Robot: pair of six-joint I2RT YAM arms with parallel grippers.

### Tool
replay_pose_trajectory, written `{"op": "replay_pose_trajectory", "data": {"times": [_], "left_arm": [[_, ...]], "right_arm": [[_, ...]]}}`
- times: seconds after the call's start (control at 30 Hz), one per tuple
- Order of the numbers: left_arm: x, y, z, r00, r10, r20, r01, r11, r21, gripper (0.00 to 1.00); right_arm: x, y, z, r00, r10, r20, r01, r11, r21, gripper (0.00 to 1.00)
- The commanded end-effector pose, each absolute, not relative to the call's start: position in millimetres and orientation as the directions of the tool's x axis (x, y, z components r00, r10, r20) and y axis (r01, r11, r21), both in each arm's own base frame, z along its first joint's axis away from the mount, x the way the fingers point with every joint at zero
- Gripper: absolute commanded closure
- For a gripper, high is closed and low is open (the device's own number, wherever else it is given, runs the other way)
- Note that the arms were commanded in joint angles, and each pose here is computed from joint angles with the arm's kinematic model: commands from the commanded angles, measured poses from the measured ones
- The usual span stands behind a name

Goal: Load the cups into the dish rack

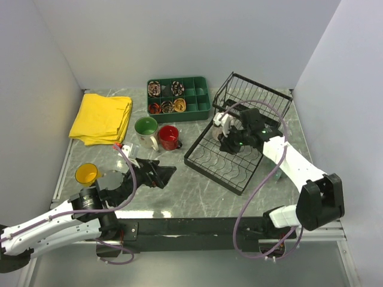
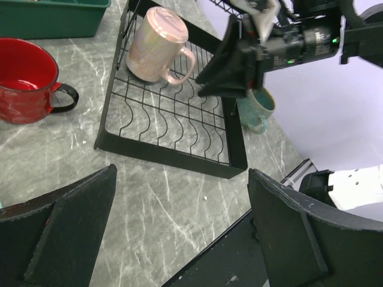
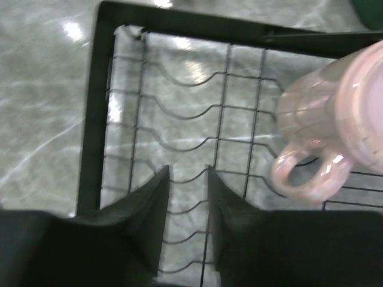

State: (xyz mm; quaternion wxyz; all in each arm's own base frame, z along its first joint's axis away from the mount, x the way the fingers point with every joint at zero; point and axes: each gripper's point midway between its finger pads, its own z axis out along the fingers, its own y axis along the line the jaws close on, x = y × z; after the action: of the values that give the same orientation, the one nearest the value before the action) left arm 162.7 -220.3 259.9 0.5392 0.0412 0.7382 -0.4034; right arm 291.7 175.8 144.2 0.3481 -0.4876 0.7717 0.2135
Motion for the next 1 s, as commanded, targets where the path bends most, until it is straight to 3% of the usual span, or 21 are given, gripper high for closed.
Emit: {"op": "replay_pose_trajectory", "data": {"times": [0.0, 0.17, 0.23, 0.53, 0.97], "left_arm": [[160.9, -219.8, 288.5, -0.39, -0.429, -0.815, 0.518, 0.629, -0.579, 0.04], [159.5, -217.3, 285.3, -0.398, -0.439, -0.805, 0.51, 0.623, -0.593, 0.04], [158.7, -216.1, 283.2, -0.401, -0.437, -0.805, 0.509, 0.625, -0.592, 0.04], [159.6, -208.4, 284.1, -0.387, -0.444, -0.808, 0.497, 0.638, -0.589, 0.04], [159.0, -205.5, 283.3, -0.385, -0.446, -0.808, 0.494, 0.64, -0.589, 0.04]], "right_arm": [[340.9, 189.4, 155.9, -0.27, -0.596, -0.756, -0.827, 0.546, -0.135, 0.69], [371.9, 185.8, 137.8, -0.332, -0.664, -0.67, -0.766, 0.604, -0.219, 0.85], [378.3, 185.1, 135.6, -0.338, -0.674, -0.656, -0.751, 0.614, -0.244, 0.86], [420.5, 167.0, 123.9, -0.379, -0.727, -0.573, -0.632, 0.656, -0.413, 0.87], [452.6, 150.5, 111.2, -0.42, -0.749, -0.513, -0.54, 0.661, -0.522, 0.87]]}}
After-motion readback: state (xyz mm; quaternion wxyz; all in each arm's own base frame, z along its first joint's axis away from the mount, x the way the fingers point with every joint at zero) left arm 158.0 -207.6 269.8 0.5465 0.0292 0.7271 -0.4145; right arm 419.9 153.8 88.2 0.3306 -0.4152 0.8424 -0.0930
